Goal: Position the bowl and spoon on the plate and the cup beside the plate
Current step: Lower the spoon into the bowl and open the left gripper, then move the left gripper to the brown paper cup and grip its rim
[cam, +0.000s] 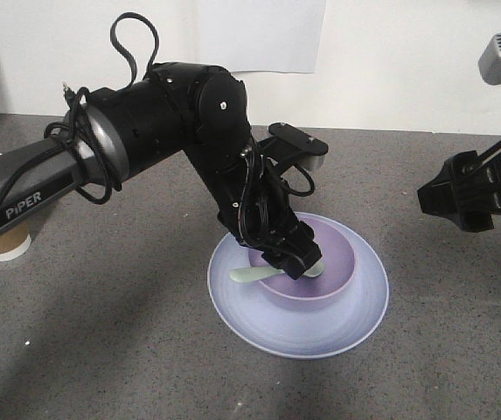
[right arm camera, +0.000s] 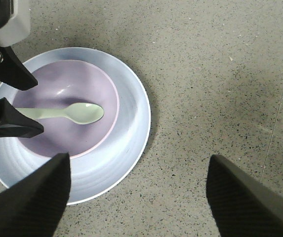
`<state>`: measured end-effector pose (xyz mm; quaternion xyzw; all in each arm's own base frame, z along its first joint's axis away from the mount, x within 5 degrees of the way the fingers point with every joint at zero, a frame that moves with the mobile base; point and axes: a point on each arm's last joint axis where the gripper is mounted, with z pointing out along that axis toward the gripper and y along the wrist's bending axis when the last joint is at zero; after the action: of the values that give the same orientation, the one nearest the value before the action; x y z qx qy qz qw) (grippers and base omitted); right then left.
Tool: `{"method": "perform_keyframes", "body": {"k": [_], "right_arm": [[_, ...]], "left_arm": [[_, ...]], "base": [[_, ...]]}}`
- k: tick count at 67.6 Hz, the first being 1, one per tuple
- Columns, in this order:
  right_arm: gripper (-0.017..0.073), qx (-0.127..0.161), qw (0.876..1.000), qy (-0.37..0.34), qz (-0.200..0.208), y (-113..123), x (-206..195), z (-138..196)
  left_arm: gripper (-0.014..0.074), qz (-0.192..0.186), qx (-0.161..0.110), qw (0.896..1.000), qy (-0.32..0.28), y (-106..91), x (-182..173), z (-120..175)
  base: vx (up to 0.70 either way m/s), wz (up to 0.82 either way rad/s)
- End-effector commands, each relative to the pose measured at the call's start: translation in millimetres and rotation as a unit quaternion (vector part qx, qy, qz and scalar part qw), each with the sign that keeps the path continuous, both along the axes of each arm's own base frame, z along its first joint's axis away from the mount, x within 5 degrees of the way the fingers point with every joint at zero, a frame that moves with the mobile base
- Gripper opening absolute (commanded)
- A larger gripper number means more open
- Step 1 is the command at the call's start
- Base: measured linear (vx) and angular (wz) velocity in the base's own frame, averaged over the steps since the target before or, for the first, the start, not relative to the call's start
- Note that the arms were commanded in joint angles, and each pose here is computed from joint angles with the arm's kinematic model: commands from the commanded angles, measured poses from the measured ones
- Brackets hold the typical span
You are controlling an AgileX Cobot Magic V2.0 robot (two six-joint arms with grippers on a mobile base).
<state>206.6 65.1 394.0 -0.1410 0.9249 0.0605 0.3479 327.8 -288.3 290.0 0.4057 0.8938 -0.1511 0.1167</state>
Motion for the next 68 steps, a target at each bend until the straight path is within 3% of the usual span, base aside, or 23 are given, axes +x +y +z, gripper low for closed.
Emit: {"method": "perform_keyframes", "body": {"k": [1, 12, 22, 36, 49, 59, 68], "right_arm": [[0.0557, 0.013, 0.999, -0.045, -0.001, -1, -2, 15], [0.0557, 0.013, 0.999, -0.045, -0.001, -1, -2, 15], [0.0557, 0.013, 0.999, -0.045, -0.001, -1, -2, 15], [0.0557, 0.013, 0.999, -0.045, -0.001, -1, -2, 15], [0.0557, 0.013, 0.999, -0.045, -0.001, -1, -2, 15], [0.0557, 0.013, 0.999, -0.045, -0.001, -1, -2, 15], [0.0557, 0.012, 0.999, -0.045, -0.001, -1, -2, 15]], "left_arm": [[0.0489, 0.011, -0.036, 0.999, -0.038, 8.3, -12, 45], [0.0488, 0.066, -0.029, 0.994, -0.084, 34.1, -13, 75], [0.0489, 0.146, -0.031, 0.981, -0.125, 78.1, -9, 108], [0.0489, 0.261, -0.047, 0.948, -0.178, 152.6, -10, 153], [0.0489, 0.349, -0.033, 0.912, -0.215, 214.8, -11, 173], [0.0489, 0.396, -0.022, 0.892, -0.217, 247.5, -6, 174], [0.0489, 0.441, 0.004, 0.869, -0.226, 275.4, -4, 173]], "base": [[0.00, 0.00], [0.00, 0.00], [0.00, 0.00], [0.00, 0.00], [0.00, 0.00], [0.00, 0.00], [0.00, 0.00]]}}
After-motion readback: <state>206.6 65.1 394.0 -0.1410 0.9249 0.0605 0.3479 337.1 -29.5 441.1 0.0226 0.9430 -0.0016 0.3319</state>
